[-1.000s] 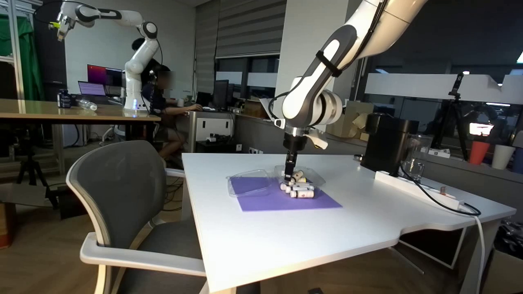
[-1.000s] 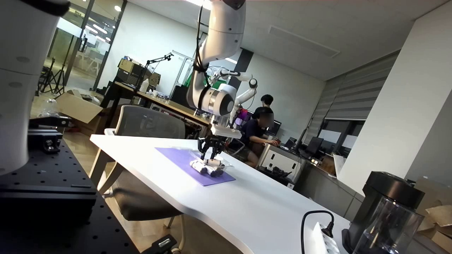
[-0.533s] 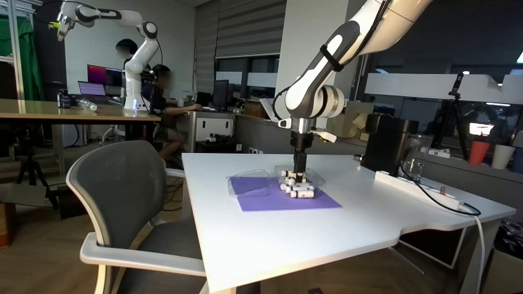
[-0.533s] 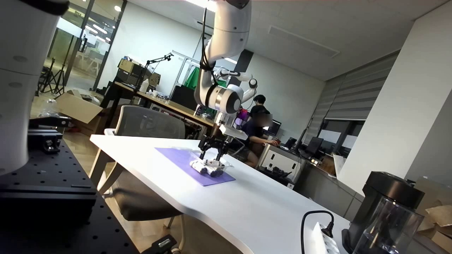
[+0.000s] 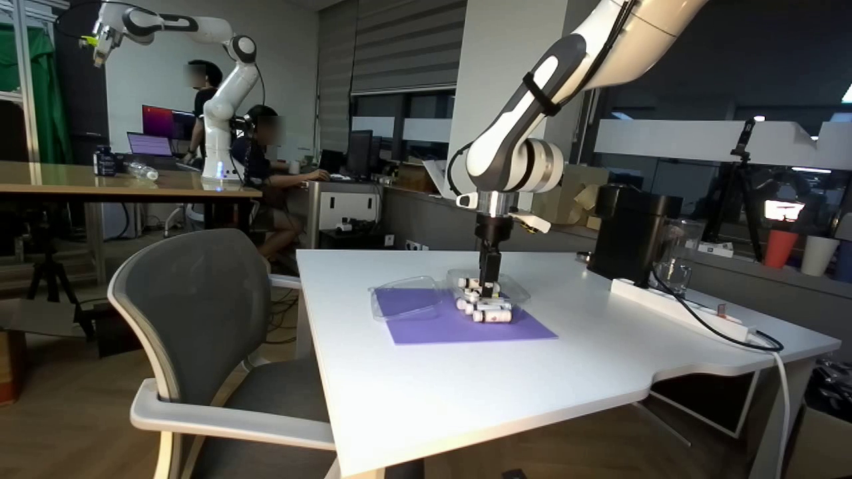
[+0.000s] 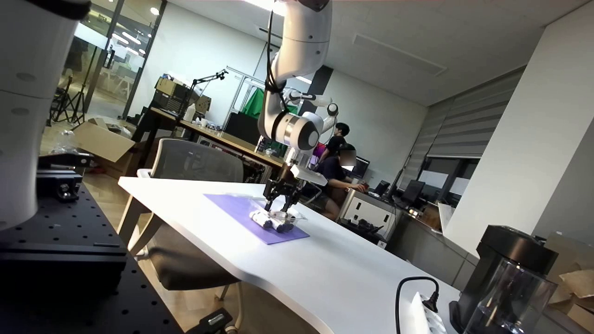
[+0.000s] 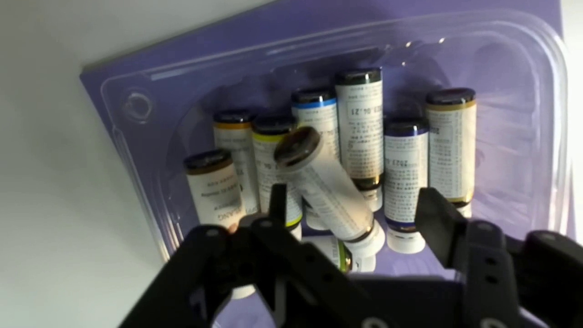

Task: Remove one bottle from the clear box

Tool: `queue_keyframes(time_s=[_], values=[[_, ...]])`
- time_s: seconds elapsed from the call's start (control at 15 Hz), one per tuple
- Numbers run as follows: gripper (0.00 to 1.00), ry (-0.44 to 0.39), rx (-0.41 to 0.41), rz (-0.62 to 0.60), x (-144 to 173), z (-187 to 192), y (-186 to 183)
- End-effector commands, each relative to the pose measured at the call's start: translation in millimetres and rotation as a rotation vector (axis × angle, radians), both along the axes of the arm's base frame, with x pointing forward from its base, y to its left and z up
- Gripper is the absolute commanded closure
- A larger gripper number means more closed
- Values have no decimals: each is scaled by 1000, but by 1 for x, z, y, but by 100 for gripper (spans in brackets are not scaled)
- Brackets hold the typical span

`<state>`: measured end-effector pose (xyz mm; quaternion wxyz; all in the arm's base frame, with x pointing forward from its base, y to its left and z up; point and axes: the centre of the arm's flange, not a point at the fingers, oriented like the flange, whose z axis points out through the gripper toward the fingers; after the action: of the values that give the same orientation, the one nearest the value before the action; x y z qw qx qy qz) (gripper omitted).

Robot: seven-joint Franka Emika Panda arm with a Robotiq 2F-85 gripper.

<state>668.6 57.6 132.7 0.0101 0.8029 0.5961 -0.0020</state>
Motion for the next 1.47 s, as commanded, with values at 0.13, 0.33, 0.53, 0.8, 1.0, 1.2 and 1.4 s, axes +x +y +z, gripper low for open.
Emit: queue_keyframes(time_s=[0.13, 0.33, 0.53, 0.8, 1.0, 1.2, 1.4], values=[[68, -18, 25, -21, 8, 3, -2], [88, -27, 25, -32, 10, 4, -3], [93, -39, 16, -103, 15, 9, -4], [93, -71, 44, -300, 38, 47, -16], [93, -132, 59, -436, 63, 89, -40], [93, -185, 48, -570, 87, 117, -90], [93, -220, 21, -707, 95, 116, -151]])
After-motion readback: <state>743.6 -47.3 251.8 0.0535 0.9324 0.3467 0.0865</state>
